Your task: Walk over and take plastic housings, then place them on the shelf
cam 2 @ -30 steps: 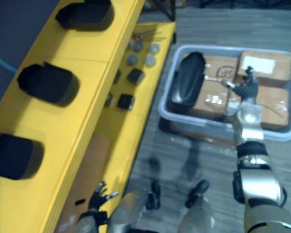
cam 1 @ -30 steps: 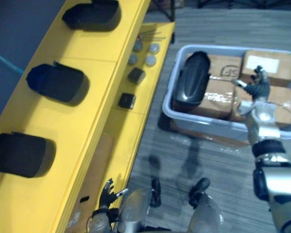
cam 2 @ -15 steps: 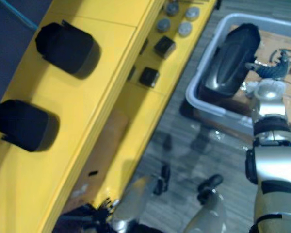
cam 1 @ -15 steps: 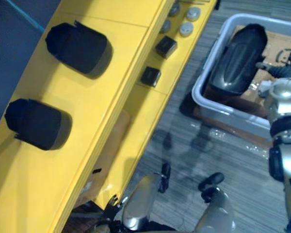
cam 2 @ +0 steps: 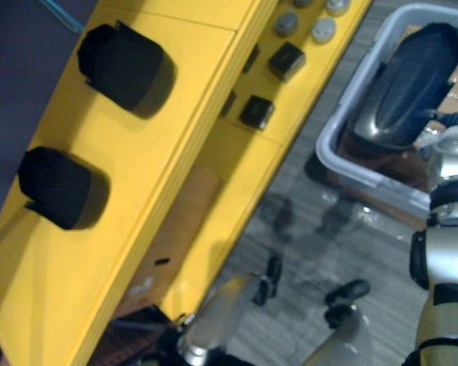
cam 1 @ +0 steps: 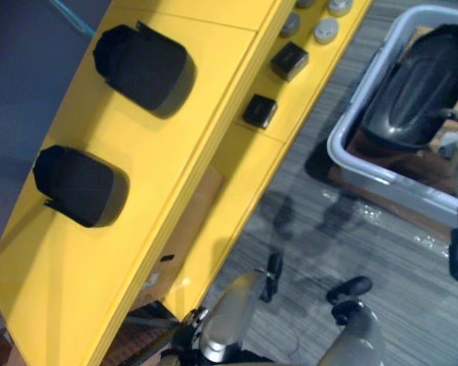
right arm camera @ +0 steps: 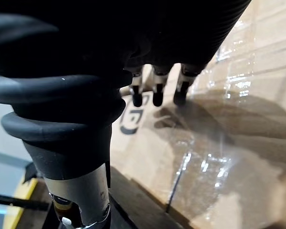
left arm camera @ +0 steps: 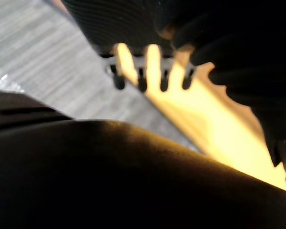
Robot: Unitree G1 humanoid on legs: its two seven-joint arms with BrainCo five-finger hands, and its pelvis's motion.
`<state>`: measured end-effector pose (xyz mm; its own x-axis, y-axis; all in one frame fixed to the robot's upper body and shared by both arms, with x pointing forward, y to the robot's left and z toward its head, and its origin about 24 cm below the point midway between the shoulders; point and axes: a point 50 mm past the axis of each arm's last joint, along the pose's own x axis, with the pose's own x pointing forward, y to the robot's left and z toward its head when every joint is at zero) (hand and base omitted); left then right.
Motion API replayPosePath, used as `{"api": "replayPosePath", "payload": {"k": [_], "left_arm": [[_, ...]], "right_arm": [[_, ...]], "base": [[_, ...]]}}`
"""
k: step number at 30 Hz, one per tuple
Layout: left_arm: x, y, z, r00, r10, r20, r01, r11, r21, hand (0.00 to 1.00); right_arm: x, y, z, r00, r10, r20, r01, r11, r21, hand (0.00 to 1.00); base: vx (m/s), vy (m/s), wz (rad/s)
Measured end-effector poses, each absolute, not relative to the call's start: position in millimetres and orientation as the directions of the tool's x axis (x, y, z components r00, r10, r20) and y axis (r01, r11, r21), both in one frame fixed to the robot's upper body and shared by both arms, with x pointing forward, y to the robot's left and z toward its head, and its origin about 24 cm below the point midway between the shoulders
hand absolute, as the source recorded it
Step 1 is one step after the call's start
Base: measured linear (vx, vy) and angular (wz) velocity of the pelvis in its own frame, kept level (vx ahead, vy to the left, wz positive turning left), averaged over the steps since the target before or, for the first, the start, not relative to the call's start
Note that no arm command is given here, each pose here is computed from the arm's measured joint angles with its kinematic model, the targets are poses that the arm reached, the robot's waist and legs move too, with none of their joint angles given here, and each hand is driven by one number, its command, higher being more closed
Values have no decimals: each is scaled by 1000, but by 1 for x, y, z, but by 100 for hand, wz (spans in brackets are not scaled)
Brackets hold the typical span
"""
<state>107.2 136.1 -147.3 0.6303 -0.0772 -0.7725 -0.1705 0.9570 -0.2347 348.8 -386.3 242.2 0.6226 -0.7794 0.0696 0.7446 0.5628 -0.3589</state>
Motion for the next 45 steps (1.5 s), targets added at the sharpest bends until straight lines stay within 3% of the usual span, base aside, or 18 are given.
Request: {"api": "replayPosePath", "payload": {"k": [1, 7, 11, 17, 23, 28, 39, 45], "left_arm": [[107, 135, -148, 627, -86, -774, -168, 956, -242, 0], [106, 133, -148, 622, -123, -773, -142, 954, -266, 0], [106, 133, -149, 622, -136, -771, -144, 948, -283, 0], [107, 131, -148, 634, -150, -759, -136, 944, -300, 0], [118, 129, -138, 701, -152, -697, -104, 945, -311, 0], [135, 129, -123, 783, -153, -603, -46, 952, -301, 0], [177, 133, -72, 927, -61, -369, -62, 948, -312, 0], [198, 133, -31, 979, -43, -199, -25, 944, -328, 0]], "right_arm": [[346, -390, 244, 622, -780, 71, 740, 556, -378, 100], [328, -411, 261, 588, -799, 128, 736, 463, -494, 100], [319, -422, 260, 584, -808, 75, 703, 458, -544, 100], [314, -427, 256, 539, -840, 62, 642, 362, -676, 100], [316, -424, 247, 523, -852, 36, 555, 307, -773, 100], [322, -418, 243, 554, -831, 52, 479, 267, -836, 100], [353, -380, 245, 682, -697, 223, 439, 146, -887, 100], [367, -353, 275, 738, -557, 380, 518, 107, -849, 100]], "base": [[16, 34, 14], [13, 38, 9], [44, 29, 0], [55, 24, 3], [9, 33, 1], [-11, 30, 0], [-20, 11, -16], [-39, -30, -25]]}}
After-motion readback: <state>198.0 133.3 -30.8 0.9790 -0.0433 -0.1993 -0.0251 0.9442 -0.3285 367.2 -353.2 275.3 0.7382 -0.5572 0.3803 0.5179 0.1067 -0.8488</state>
